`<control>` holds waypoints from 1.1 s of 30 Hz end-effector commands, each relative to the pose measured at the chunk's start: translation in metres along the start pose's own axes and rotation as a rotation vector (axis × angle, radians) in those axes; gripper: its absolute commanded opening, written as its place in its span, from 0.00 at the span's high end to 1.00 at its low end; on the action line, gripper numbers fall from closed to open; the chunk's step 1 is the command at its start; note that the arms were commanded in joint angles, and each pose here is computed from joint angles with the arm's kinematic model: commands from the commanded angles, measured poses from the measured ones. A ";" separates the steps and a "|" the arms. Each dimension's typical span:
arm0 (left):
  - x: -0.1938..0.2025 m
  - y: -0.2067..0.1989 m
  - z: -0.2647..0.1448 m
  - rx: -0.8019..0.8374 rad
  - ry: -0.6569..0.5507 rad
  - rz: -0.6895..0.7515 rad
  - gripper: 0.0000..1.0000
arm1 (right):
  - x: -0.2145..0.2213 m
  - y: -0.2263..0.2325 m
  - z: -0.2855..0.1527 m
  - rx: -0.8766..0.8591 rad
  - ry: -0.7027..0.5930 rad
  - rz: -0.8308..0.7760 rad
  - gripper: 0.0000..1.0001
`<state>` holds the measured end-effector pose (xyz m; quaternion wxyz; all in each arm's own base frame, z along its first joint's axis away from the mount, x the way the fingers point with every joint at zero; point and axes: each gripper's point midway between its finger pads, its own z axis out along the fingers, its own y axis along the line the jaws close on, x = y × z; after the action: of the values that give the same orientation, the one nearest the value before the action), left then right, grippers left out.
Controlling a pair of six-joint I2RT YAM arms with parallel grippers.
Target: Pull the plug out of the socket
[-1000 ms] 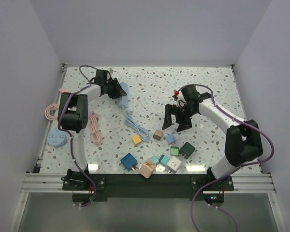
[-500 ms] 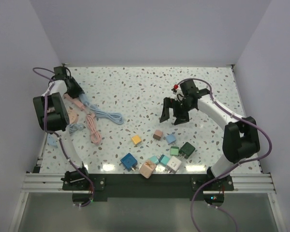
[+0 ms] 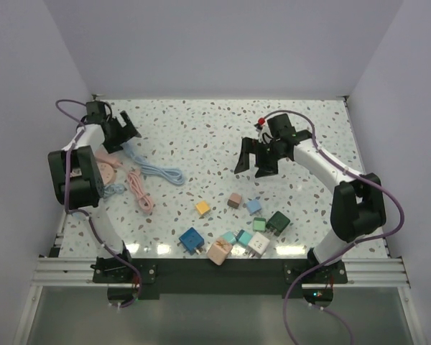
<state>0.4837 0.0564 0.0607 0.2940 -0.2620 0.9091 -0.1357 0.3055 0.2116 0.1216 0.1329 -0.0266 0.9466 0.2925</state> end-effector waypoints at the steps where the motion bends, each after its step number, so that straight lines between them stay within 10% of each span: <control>1: -0.005 -0.082 -0.049 0.234 -0.086 0.143 0.00 | -0.034 0.020 -0.016 -0.034 -0.129 -0.049 0.01; 9: 0.036 -0.189 -0.133 0.561 -0.173 0.363 0.00 | -0.046 0.019 -0.037 0.021 -0.228 -0.073 0.01; 18: 0.044 -0.178 -0.173 0.509 -0.212 0.397 0.00 | -0.031 0.016 -0.060 0.044 -0.284 -0.082 0.01; 33: 0.049 -0.245 -0.289 0.890 -0.421 0.596 0.00 | -0.013 0.006 -0.147 0.168 -0.581 -0.154 0.01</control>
<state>0.3785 -0.1345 0.3405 0.5501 0.0858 0.7574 -0.3411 0.2824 0.1543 0.2351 0.3889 -0.0174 0.8892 0.2404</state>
